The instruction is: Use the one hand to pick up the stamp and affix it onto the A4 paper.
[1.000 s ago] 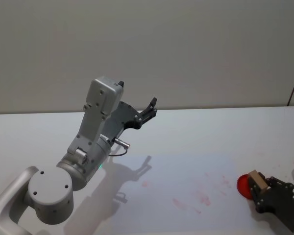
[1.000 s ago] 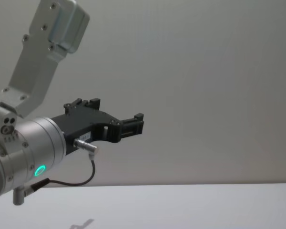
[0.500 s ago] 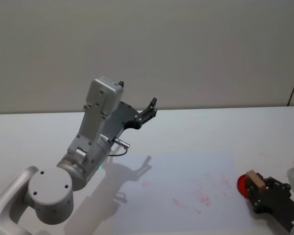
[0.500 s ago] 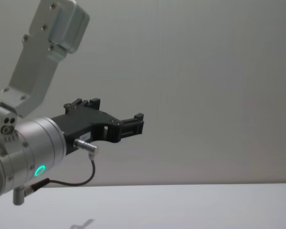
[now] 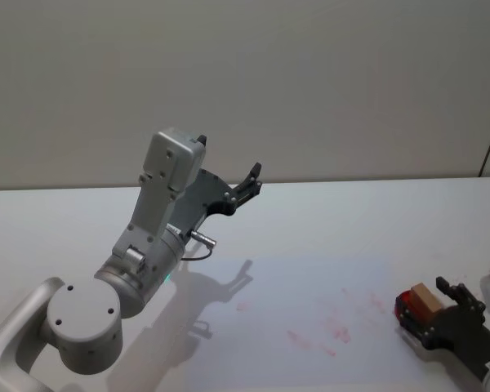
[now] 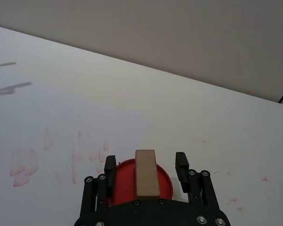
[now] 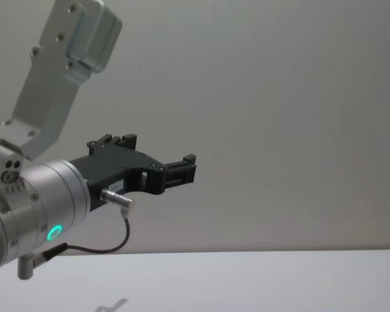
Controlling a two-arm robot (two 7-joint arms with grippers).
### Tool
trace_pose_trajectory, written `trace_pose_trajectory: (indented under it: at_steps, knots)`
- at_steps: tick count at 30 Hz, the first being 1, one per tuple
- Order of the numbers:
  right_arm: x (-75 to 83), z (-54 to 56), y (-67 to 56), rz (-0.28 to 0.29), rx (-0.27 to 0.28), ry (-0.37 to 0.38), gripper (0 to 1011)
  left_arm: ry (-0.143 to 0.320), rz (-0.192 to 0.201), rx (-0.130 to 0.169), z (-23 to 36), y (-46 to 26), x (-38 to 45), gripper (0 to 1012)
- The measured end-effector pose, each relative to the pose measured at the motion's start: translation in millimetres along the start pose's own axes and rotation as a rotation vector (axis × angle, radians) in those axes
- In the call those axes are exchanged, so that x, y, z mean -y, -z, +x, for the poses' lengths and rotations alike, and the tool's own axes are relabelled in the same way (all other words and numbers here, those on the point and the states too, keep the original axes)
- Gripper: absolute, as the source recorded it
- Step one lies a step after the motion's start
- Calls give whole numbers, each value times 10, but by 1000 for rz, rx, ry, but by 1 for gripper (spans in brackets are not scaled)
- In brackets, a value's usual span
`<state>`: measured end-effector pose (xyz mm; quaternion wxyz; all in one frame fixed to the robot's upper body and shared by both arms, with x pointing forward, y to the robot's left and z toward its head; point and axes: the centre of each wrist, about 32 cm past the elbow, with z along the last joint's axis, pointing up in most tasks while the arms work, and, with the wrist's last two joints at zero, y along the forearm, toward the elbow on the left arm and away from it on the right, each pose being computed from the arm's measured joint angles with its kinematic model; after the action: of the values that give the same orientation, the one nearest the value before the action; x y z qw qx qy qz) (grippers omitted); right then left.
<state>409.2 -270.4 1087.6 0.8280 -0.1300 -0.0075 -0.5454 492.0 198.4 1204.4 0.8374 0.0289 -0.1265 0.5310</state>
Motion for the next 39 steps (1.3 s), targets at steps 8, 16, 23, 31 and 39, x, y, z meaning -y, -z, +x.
trace_pose_trajectory:
  at_steps: [8, 16, 23, 31, 39]
  knots:
    - [3, 3, -80, 27, -14, 10, 939, 0, 0, 0, 0, 0, 0, 1001]
    - [42, 8, -195, 60, -38, 29, 1001, 0, 0, 0, 0, 0, 0, 1001]
    - [50, 10, -251, 75, -47, 38, 1001, 0, 0, 0, 0, 0, 0, 1001]
    - [-87, 9, -592, 153, -75, 58, 1001, 0, 0, 0, 0, 0, 0, 1001]
    - [-203, -3, -1001, 243, -110, 72, 1001, 0, 0, 0, 0, 0, 0, 1001]
